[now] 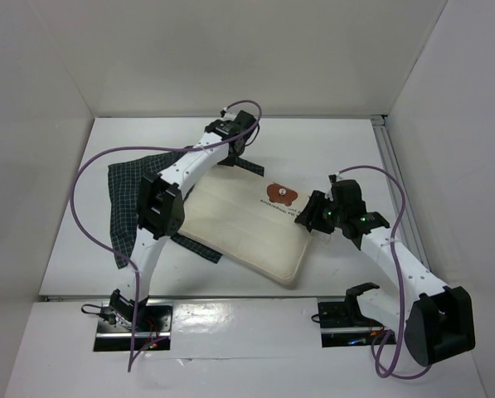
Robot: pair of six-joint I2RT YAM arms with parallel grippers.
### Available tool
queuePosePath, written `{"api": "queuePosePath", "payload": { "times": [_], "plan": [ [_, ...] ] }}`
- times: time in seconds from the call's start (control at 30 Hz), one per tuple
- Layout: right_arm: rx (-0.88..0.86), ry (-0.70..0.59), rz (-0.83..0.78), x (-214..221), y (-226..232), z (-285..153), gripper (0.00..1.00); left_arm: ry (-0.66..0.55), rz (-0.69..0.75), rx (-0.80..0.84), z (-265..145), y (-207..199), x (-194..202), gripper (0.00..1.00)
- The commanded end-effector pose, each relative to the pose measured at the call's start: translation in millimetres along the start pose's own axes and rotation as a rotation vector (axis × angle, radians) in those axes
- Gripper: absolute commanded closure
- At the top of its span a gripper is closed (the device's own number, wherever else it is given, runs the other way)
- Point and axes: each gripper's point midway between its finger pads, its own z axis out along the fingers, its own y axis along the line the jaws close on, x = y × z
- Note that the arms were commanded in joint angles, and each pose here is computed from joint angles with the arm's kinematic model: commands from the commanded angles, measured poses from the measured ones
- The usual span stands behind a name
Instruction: Put the pillow into the pillowcase
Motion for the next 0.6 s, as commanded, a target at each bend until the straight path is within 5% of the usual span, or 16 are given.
{"api": "queuePosePath", "payload": {
  "times": [0.0,0.37,0.57],
  "plan": [
    [-0.024,-0.048,-0.032,-12.9,11.2,-9.1,0.45,0.014,0.014,-0.092,16.6,8.5,11.8,0.29],
    [-0.014,-0.033,-0.028,-7.9,7.4,-8.1,0.45,0.042,0.022,-0.167,45.7,26.9,18.1,0.50],
    [0.004,-0.023,-0.023,-3.8,2.3,-7.0,0.51,0.031,0.012,-0.167,47.2,30.0,10.5,0.82]
  ]
}}
